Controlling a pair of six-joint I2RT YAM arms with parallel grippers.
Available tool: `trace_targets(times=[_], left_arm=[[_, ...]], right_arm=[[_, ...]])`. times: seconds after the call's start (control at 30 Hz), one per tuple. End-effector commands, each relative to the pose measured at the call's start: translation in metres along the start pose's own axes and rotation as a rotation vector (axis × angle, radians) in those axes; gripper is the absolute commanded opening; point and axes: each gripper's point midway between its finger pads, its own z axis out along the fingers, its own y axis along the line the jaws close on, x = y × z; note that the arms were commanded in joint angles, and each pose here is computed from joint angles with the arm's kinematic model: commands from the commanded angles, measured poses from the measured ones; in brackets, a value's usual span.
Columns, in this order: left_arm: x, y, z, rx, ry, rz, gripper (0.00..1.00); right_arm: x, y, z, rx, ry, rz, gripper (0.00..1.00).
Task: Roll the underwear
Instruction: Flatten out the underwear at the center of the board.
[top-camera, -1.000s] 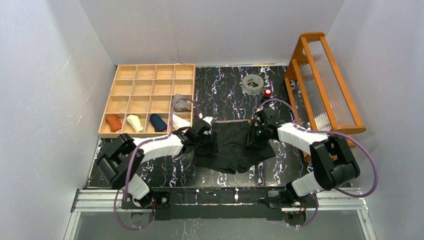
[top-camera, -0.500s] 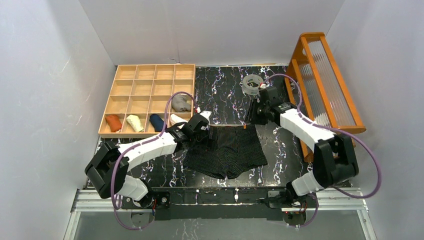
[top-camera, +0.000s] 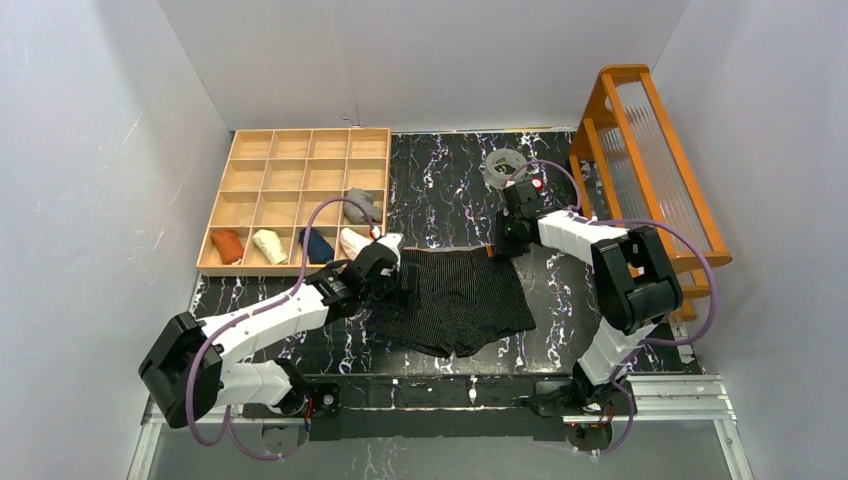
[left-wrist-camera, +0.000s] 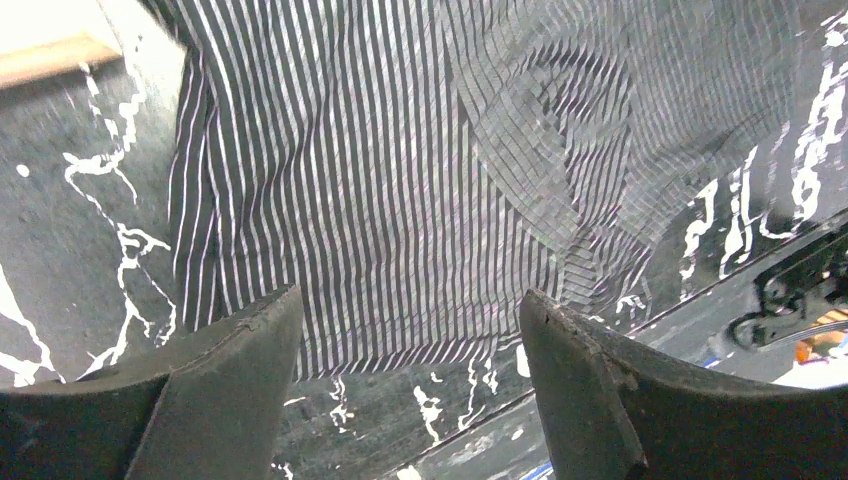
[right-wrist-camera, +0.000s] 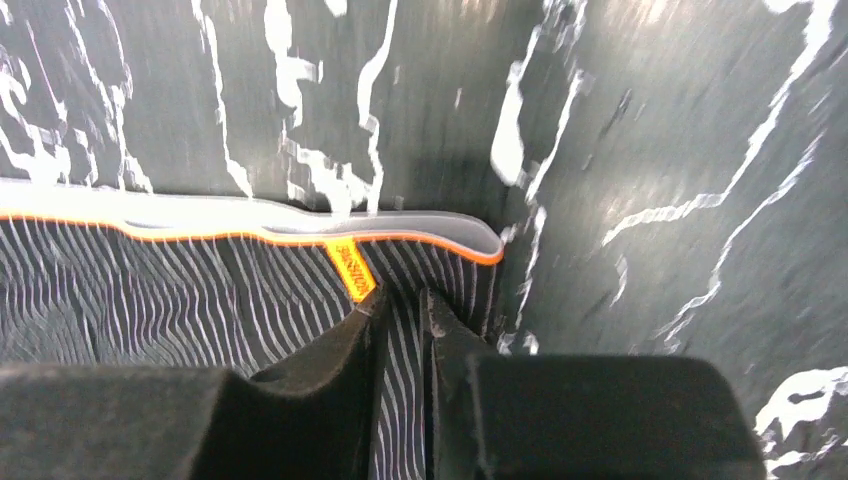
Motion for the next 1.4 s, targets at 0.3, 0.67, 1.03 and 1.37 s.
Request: trace_targets(times=[0.3,0.67,1.03,1.37], left_arm=[[0.069,0.039,0.025,-0.086,0.189,-0.006,0.70],[0.015,0.040,-0.027,-0.065,-0.171,-0.157,0.73],[-0.011,0.010,-0.018,0.043,-0.225,-0.224,0.73],[0.001,-0.008,0.023,0.116,-0.131,-0.202,0.58]], right_arm=[[-0.045,-0.027,0.009,0.164,-0.187,-0.039,0.36],[-0.061,0.127,-0.049,-0.519,-0.133,-0.086,0.41],[-0.013,0.227,0.005,-0.681,0.068,-0.133,0.19],[-0.018,0.233,0.042,-0.656,0.056,-0.140,0.18]])
